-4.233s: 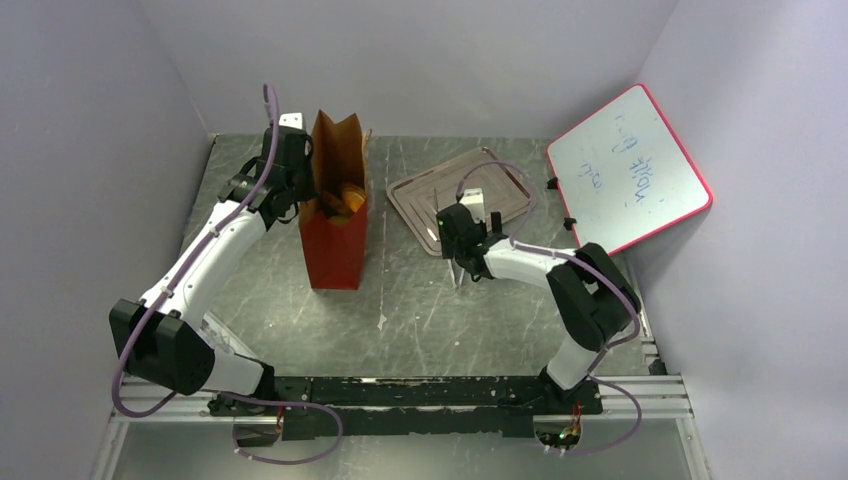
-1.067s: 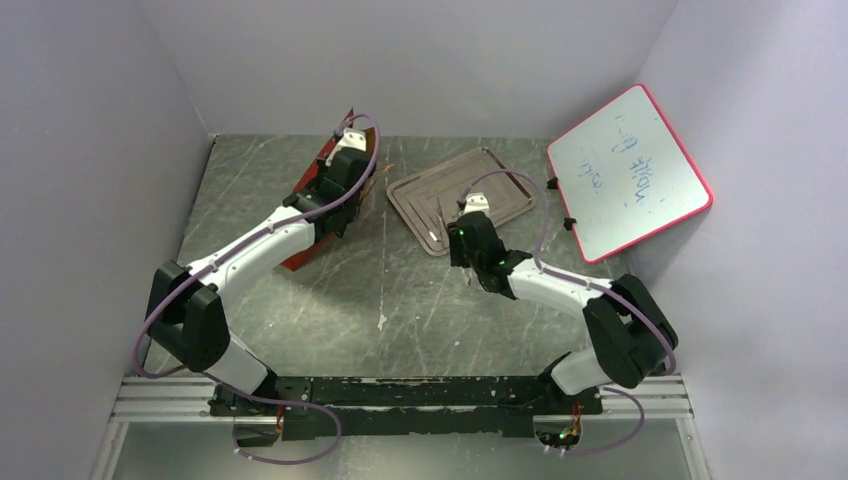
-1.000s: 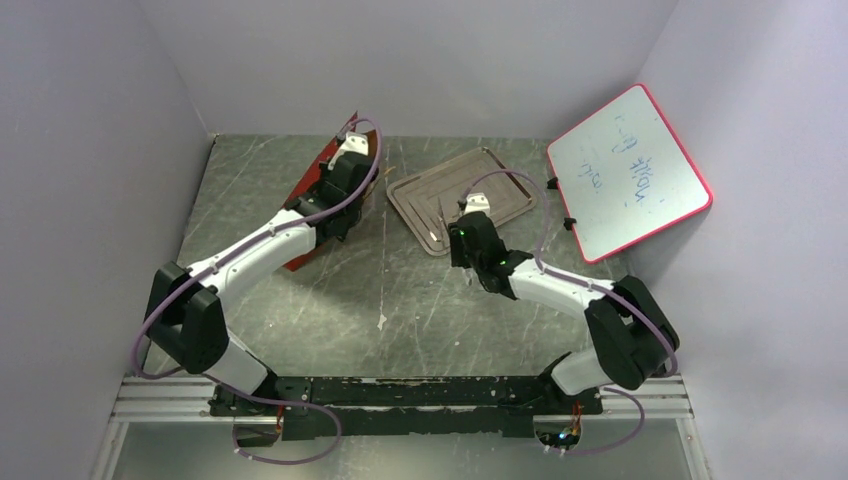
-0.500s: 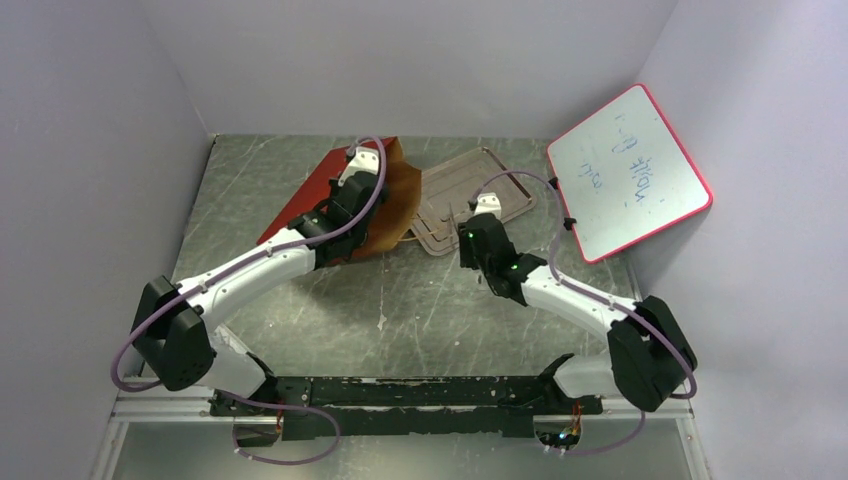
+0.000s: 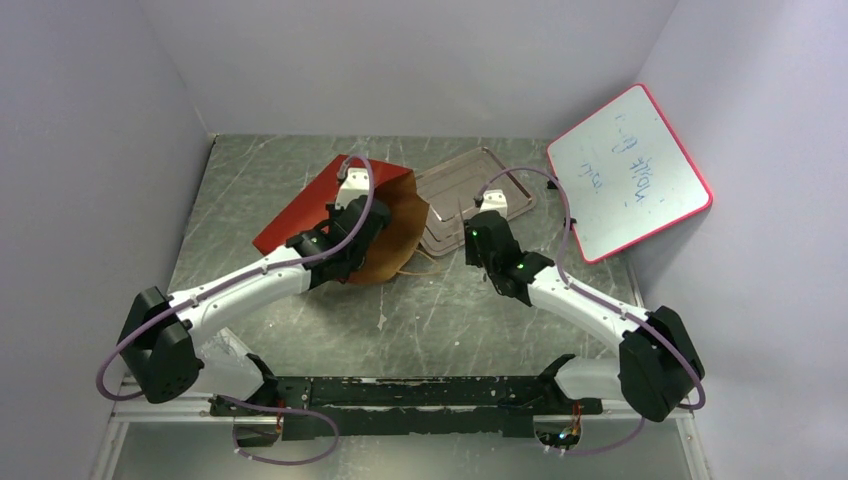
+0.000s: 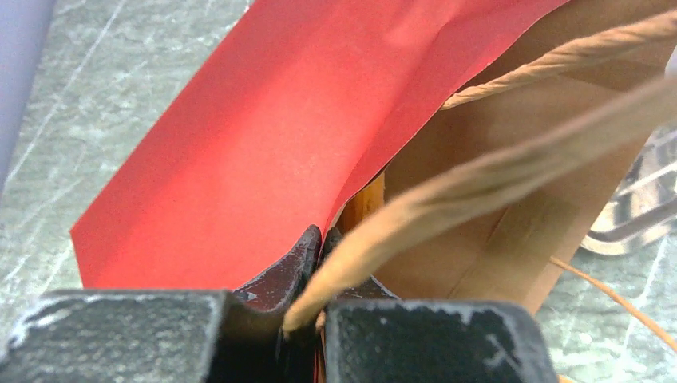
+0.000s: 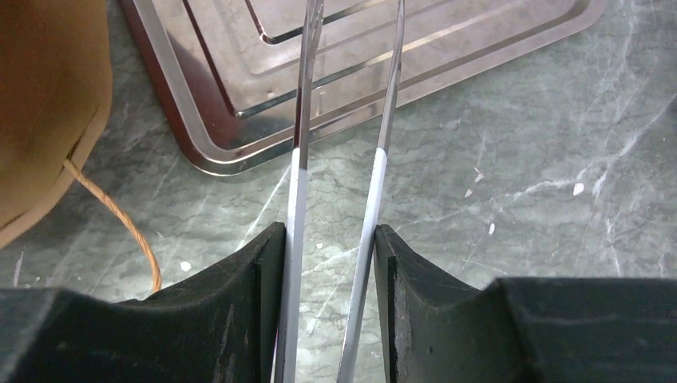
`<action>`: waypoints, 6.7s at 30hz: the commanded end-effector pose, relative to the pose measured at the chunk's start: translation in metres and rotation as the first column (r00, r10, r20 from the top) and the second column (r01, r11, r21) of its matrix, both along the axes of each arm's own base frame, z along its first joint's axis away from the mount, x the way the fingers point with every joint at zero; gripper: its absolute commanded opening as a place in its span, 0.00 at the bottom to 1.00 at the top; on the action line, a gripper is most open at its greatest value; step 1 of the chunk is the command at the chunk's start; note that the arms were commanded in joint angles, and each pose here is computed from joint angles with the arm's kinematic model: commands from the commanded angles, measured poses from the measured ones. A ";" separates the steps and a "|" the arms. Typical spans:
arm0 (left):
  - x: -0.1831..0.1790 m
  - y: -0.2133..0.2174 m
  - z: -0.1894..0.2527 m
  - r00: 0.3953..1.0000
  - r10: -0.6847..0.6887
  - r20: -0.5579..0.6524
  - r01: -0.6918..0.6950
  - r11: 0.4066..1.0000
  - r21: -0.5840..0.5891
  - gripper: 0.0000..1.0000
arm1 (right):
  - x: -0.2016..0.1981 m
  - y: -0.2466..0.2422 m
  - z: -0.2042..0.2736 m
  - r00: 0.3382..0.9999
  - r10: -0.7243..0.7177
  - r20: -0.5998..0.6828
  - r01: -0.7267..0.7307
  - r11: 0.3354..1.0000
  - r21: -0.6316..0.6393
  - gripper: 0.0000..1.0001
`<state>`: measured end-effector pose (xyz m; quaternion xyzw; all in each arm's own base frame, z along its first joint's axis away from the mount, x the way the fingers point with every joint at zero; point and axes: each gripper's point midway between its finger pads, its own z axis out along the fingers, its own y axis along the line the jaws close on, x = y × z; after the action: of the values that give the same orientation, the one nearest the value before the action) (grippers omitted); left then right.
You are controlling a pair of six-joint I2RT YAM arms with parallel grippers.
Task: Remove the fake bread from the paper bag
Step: Take out the fake bread from the paper bag.
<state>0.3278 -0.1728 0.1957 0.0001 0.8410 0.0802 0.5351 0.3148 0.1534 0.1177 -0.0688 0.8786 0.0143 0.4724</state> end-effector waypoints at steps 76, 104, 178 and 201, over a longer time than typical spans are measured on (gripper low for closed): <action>-0.016 0.013 0.011 1.000 0.000 0.013 0.002 0.994 -0.109 0.07 | -0.129 0.186 0.067 0.880 0.456 0.131 -0.473 0.864 0.172 0.38; -0.025 0.006 0.020 0.999 -0.012 0.042 0.018 0.989 -0.147 0.07 | -0.116 0.198 0.013 0.927 0.371 0.055 -0.375 0.914 0.157 0.46; -0.023 0.020 0.017 0.995 0.080 0.053 -0.074 0.992 -0.105 0.07 | -0.082 0.163 0.032 0.936 0.351 -0.035 -0.340 0.925 0.168 0.00; 0.060 0.056 0.016 0.985 0.165 0.043 -0.163 0.986 -0.043 0.07 | -0.096 0.115 0.080 0.962 0.271 0.014 -0.270 0.949 0.164 0.00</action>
<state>0.3692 -0.1250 0.2061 -0.0861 0.8333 0.1008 0.5367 0.2124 0.2805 0.1728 -0.1774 0.8666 0.1602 0.4380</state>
